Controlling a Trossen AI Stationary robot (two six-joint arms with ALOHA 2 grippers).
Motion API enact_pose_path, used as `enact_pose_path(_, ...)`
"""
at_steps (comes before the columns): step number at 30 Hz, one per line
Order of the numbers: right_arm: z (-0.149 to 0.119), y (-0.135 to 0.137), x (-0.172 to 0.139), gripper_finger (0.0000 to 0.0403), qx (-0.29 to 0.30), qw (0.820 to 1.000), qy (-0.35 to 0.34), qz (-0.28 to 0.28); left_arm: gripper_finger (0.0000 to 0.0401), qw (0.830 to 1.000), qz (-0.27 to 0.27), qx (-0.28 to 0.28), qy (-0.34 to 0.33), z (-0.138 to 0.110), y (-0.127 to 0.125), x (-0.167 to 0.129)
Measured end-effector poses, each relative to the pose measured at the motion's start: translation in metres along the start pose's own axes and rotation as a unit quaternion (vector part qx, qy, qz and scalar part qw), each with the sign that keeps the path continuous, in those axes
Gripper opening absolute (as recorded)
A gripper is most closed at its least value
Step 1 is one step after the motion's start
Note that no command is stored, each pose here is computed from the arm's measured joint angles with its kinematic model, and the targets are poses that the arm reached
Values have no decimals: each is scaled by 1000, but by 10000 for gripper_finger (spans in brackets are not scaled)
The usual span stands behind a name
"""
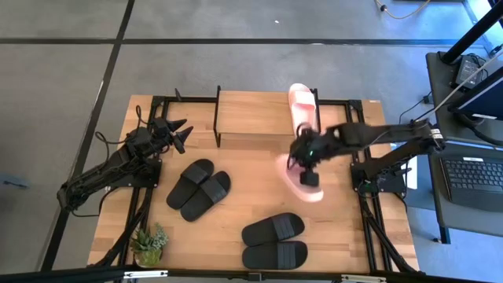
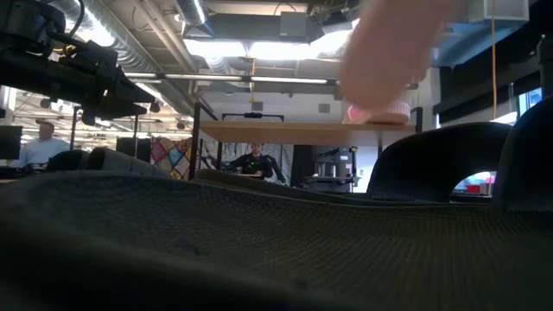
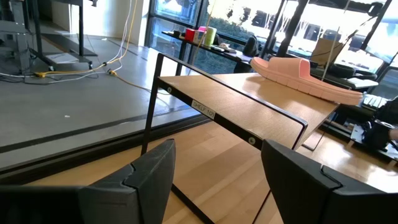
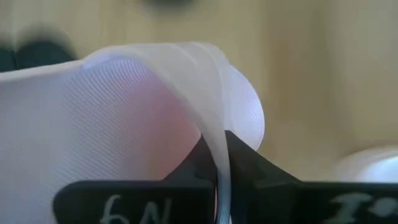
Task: Pick and place slides into the shelf
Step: Put the pink slide on the shelf
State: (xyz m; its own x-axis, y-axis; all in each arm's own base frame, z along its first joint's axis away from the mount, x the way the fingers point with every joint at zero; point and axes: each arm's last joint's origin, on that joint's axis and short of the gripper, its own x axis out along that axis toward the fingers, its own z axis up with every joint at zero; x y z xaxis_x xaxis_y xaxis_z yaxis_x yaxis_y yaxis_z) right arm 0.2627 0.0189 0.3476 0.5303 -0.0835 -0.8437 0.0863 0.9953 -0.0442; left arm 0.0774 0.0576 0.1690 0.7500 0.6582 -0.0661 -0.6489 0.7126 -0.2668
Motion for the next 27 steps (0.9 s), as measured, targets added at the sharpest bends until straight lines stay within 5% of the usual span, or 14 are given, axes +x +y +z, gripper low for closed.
enact_pose_path(7, 48, -31, -45, 12, 32, 976, -106, -187, 230, 1000, 0, 0, 0, 0, 0, 0)
enact_pose_path(14, 76, -61, -17, 12, -34, 932, -40, -359, 230, 1000, 0, -1, 0, 0, 0, 0)
enact_pose_path(20, 78, -100, 32, 12, -103, 926, 34, -363, 230, 1000, 0, -1, 0, 0, 0, 0)
enact_pose_path(27, 77, -136, 45, 12, -81, 928, 4, -364, 230, 1000, 0, -1, 0, 0, 0, 0)
